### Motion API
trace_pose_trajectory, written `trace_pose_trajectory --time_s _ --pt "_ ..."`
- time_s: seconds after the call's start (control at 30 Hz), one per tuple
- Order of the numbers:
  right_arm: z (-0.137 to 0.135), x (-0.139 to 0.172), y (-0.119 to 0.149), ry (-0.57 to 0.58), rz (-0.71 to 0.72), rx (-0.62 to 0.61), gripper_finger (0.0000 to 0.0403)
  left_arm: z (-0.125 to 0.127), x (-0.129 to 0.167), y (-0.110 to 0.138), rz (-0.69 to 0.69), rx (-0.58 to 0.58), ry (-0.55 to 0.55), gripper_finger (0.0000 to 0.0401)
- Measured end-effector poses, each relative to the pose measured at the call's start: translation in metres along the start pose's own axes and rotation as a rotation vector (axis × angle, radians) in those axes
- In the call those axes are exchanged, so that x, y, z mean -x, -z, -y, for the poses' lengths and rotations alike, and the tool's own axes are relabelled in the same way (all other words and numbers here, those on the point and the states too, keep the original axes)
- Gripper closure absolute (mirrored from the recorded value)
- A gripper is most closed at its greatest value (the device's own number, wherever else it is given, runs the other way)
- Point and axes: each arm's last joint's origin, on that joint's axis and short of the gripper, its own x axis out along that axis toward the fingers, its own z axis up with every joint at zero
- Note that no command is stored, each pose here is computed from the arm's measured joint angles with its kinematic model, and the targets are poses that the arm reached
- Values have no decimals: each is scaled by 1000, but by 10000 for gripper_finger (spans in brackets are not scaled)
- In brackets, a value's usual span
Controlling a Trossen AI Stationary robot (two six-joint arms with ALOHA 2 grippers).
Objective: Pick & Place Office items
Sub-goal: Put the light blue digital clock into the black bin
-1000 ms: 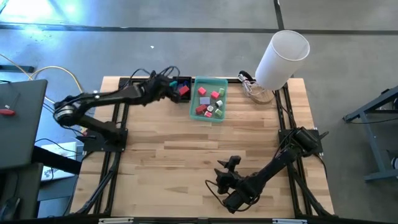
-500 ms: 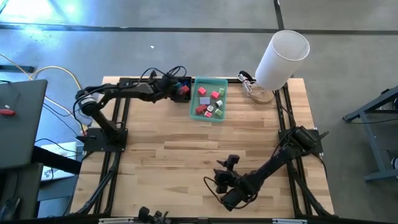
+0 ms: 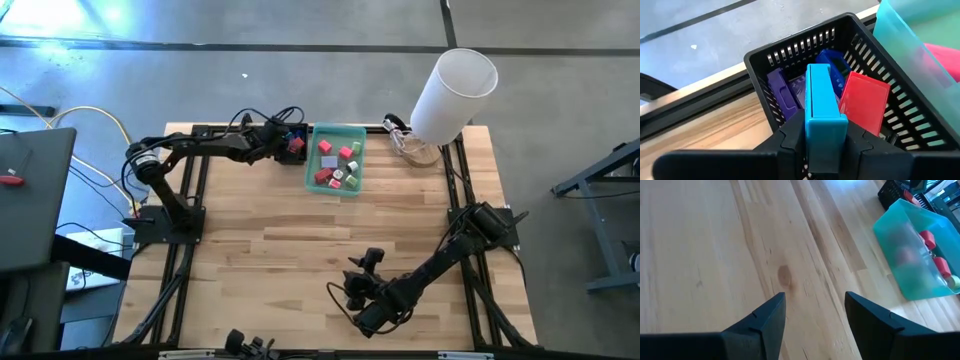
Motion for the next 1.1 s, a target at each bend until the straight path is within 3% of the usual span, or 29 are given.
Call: trace_pose_trajectory --time_s 0.1,0.33,1.1 --pt "0 0 0 -3 -3 0 211 0 0 0 -2 24 5 324" --pt "0 1 2 -24 -33 -16 211 4 1 2 -7 -87 15 322" --pt "-1 -2 1 -71 -77 -109 211 11 4 5 -11 -194 36 321"
